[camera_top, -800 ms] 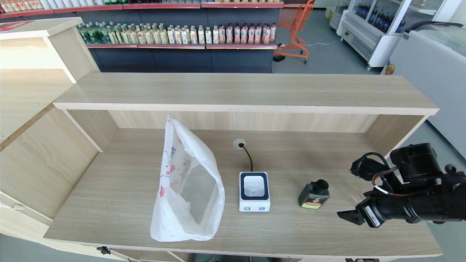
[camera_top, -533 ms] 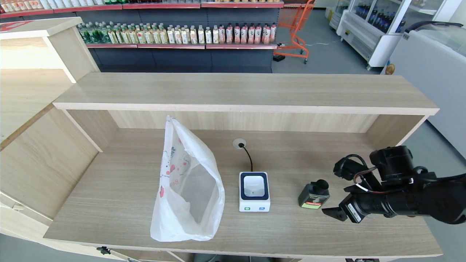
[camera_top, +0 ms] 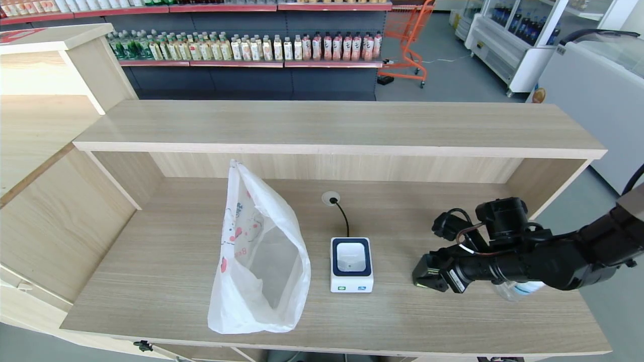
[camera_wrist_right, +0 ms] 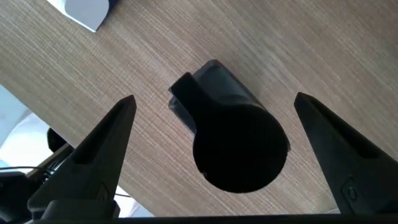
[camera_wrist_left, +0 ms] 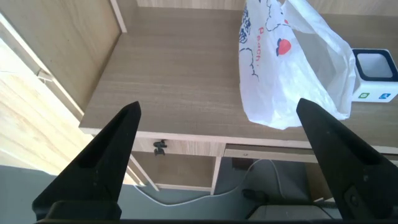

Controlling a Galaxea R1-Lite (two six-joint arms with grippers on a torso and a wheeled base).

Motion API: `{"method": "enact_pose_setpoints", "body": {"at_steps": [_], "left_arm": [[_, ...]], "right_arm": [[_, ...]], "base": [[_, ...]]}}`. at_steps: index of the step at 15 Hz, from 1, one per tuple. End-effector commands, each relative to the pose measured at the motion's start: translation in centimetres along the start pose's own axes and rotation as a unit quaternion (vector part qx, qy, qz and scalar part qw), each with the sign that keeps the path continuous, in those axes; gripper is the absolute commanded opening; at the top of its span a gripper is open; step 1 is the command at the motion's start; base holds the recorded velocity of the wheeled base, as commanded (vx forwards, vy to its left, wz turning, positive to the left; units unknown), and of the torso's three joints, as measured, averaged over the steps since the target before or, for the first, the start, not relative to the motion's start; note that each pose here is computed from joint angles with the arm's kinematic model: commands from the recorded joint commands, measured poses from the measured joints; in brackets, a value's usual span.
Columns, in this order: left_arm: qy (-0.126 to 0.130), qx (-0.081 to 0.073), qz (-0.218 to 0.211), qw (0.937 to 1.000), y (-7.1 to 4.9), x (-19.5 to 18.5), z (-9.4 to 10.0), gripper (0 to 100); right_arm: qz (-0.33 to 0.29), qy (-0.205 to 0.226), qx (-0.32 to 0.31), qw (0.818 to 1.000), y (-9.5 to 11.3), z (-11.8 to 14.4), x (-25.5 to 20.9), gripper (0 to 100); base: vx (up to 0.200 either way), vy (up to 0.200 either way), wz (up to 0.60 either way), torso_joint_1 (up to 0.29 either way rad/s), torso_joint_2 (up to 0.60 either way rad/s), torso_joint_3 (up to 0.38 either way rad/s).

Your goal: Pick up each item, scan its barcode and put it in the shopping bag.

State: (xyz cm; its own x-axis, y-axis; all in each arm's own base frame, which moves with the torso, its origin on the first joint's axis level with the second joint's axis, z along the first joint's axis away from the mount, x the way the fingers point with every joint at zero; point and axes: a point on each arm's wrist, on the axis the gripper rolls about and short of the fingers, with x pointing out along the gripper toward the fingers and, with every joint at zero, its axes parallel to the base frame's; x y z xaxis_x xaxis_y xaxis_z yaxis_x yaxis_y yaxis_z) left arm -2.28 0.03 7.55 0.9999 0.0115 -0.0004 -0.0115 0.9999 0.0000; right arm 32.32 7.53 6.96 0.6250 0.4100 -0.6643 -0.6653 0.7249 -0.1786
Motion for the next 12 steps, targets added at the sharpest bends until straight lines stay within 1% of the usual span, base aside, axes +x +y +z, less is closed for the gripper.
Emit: {"method": "enact_pose_setpoints", "body": {"at_steps": [1, 3, 6, 7, 10, 12], "left_arm": [[0.000, 0.000, 0.000, 1.0000, 0.0, 0.0, 0.0, 100], [0.000, 0.000, 0.000, 1.0000, 0.0, 0.0, 0.0, 100], [0.000, 0.000, 0.000, 1.0000, 0.0, 0.0, 0.0, 100], [0.000, 0.000, 0.000, 1.0000, 0.0, 0.0, 0.0, 100], [0.000, 0.000, 0.000, 1.0000, 0.0, 0.0, 0.0, 100], [0.000, 0.000, 0.001, 1.0000, 0.0, 0.0, 0.0, 100]], "right_arm": [[0.015, -0.003, -0.005, 1.000, 0.2, 0.2, 1.2, 100], [0.027, -0.011, -0.011, 1.000, 0.3, 0.6, 1.8, 100], [0.029, -0.008, -0.023, 0.999, 0.2, 0.3, 2.6, 100], [0.030, -0.006, -0.023, 0.999, 0.2, 0.2, 2.6, 0], [0.030, -0.014, -0.028, 0.999, 0.5, 0.7, 2.5, 0], [0.017, -0.037, -0.033, 0.999, 0.3, 1.3, 1.5, 0]], "base": [[0.000, 0.000, 0.00, 0.000, 0.00, 0.000], [0.000, 0.000, 0.00, 0.000, 0.00, 0.000], [0.000, 0.000, 0.00, 0.000, 0.00, 0.000], [0.000, 0.000, 0.00, 0.000, 0.00, 0.000], [0.000, 0.000, 0.00, 0.000, 0.00, 0.000], [0.000, 0.000, 0.00, 0.000, 0.00, 0.000]]}}
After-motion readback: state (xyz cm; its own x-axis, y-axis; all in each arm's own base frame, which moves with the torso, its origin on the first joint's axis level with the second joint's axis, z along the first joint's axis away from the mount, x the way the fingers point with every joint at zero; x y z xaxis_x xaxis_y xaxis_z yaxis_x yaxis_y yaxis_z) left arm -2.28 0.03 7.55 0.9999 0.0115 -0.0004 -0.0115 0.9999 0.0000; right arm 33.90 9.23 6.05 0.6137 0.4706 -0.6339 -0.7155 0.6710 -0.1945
